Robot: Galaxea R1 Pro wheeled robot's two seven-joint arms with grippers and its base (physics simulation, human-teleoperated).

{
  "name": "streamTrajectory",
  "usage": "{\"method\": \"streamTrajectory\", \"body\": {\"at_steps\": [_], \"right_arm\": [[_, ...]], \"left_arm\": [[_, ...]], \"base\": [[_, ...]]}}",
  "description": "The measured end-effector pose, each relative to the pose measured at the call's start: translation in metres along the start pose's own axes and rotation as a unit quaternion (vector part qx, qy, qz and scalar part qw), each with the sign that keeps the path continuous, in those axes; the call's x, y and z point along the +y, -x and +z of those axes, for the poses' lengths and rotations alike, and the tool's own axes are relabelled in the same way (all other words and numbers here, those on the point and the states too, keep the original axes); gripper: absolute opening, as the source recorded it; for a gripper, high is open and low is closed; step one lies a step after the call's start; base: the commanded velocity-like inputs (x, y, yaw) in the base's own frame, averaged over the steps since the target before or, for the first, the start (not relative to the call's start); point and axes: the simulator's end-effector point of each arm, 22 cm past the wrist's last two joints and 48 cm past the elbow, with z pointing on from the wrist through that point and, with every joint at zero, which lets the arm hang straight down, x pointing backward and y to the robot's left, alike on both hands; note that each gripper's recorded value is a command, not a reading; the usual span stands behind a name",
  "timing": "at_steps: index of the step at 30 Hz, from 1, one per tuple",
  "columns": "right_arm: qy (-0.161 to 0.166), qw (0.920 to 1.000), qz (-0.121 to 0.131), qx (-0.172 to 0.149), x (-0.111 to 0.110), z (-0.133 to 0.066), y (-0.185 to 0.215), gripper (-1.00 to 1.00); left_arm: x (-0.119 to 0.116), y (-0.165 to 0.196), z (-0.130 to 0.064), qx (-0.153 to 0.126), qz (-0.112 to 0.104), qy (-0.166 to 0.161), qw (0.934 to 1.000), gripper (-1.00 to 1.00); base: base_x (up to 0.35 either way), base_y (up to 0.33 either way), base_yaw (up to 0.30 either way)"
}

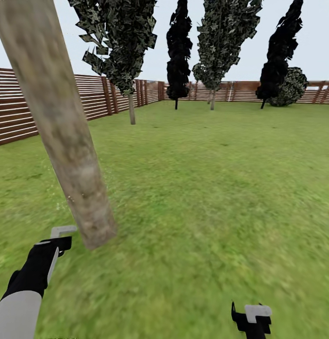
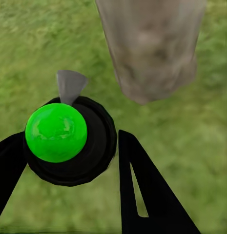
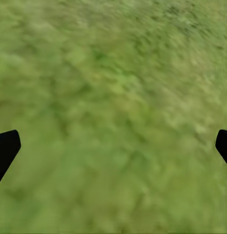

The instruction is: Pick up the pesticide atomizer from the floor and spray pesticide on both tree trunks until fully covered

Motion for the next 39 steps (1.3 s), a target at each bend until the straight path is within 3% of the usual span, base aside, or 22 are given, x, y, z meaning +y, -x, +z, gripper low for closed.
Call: {"method": "streamTrajectory", "body": {"at_steps": [14,16,17,18,19,23,27,29,33,39], "right_arm": [[-0.002,1.0000,0.000,0.000,-0.002,0.001,0.000,1.00],[-0.003,1.0000,0.000,-0.001,-0.003,0.001,0.000,1.00],[-0.003,1.0000,0.000,-0.001,-0.003,0.001,0.000,1.00],[-0.003,1.0000,-0.001,-0.001,-0.003,0.001,0.000,1.00],[-0.003,1.0000,-0.001,-0.001,-0.004,0.001,0.000,1.00],[-0.004,1.0000,0.000,-0.001,-0.004,0.001,0.000,1.00],[-0.004,1.0000,-0.001,-0.001,-0.004,0.001,0.000,1.00],[-0.003,1.0000,-0.001,-0.001,-0.004,0.001,0.000,1.00],[-0.003,1.0000,-0.001,-0.001,-0.004,0.001,0.000,1.00],[-0.003,1.0000,-0.001,-0.001,-0.004,0.001,0.000,1.00]], "left_arm": [[-0.011,0.000,-0.001,0.008,-0.004,-0.014,0.9999,-1.00],[-0.023,-0.003,-0.002,0.031,0.000,-0.037,0.9988,-1.00],[-0.034,0.010,-0.006,0.037,0.004,-0.057,0.9977,-1.00],[-0.048,0.039,-0.011,0.032,0.013,-0.079,0.9962,-1.00],[-0.047,0.066,-0.015,0.018,0.017,-0.083,0.9963,-1.00],[0.007,0.116,-0.021,-0.010,0.029,-0.084,0.9959,-1.00],[-0.024,0.134,-0.039,-0.021,0.076,-0.101,0.9918,-1.00],[-0.020,0.140,-0.048,-0.016,0.076,-0.094,0.9925,-1.00],[-0.012,0.140,-0.049,-0.015,0.052,-0.097,0.9938,-1.00],[-0.015,0.140,-0.049,-0.017,0.050,-0.100,0.9936,-1.00]], "base": [[0.099,-0.176,0.258],[0.002,-0.001,0.038],[0.000,0.000,0.008],[0.000,0.000,0.003],[0.000,0.000,0.001],[0.000,0.000,0.000],[0.015,-0.004,0.000],[0.120,-0.152,0.000],[0.048,-0.250,0.176],[0.001,-0.273,0.271]]}}
